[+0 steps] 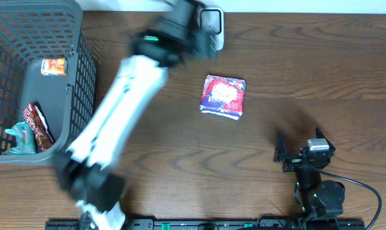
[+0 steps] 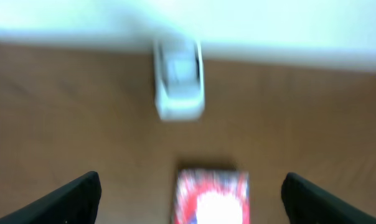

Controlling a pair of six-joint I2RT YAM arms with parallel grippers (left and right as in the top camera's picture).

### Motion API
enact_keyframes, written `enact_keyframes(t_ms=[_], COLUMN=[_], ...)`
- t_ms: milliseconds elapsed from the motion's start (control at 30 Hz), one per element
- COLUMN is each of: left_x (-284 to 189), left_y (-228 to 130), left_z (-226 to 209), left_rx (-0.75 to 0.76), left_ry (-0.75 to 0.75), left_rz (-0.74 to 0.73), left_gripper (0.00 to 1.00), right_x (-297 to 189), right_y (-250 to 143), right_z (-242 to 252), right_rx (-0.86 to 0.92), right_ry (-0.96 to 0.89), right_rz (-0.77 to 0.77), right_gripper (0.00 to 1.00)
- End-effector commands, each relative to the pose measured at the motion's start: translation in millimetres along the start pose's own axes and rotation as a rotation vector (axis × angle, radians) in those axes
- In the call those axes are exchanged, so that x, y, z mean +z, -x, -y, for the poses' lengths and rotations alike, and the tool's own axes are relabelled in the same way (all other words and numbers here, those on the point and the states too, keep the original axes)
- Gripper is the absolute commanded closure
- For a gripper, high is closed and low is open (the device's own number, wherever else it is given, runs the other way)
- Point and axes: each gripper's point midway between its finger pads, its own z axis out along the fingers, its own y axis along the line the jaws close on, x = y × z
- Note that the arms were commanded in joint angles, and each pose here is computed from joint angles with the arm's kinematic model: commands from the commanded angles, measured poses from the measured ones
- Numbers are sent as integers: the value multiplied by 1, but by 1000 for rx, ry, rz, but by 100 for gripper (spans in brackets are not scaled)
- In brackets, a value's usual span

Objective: Scan the item barcode
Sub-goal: 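Reach the left gripper back into the basket toward the red chocolate bar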

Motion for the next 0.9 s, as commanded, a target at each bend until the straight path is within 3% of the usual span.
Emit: enact_keyframes(t_ms=[0, 167, 200, 300, 433, 667, 867], left_x=[-110, -197, -213, -227, -223, -187, -166], left_y=[80, 110, 105, 82, 35, -48, -109], left_z=[-58, -178, -215, -275, -336, -405, -439], left_rx=[-76, -277, -357, -506, -668, -667, -605], left_ry=[63, 317, 396, 519, 652, 919, 1088], left_rz=[296, 504, 520, 490, 355, 7, -236], left_gripper=[0, 2, 2, 2, 2, 2, 2], right_x=[0, 0, 0, 0, 0, 0, 0], right_y=[-1, -1, -1, -1, -1, -1, -1], right_z=[2, 2, 2, 2, 2, 2, 2], right_rx=[-8, -7, -8, -8, -8, -8, -8], right_ry=[-8, -8, -8, -8, -8, -8, -8], right_rz=[1, 0, 1, 1, 1, 1, 1], right_gripper=[1, 1, 1, 1, 1, 1, 1])
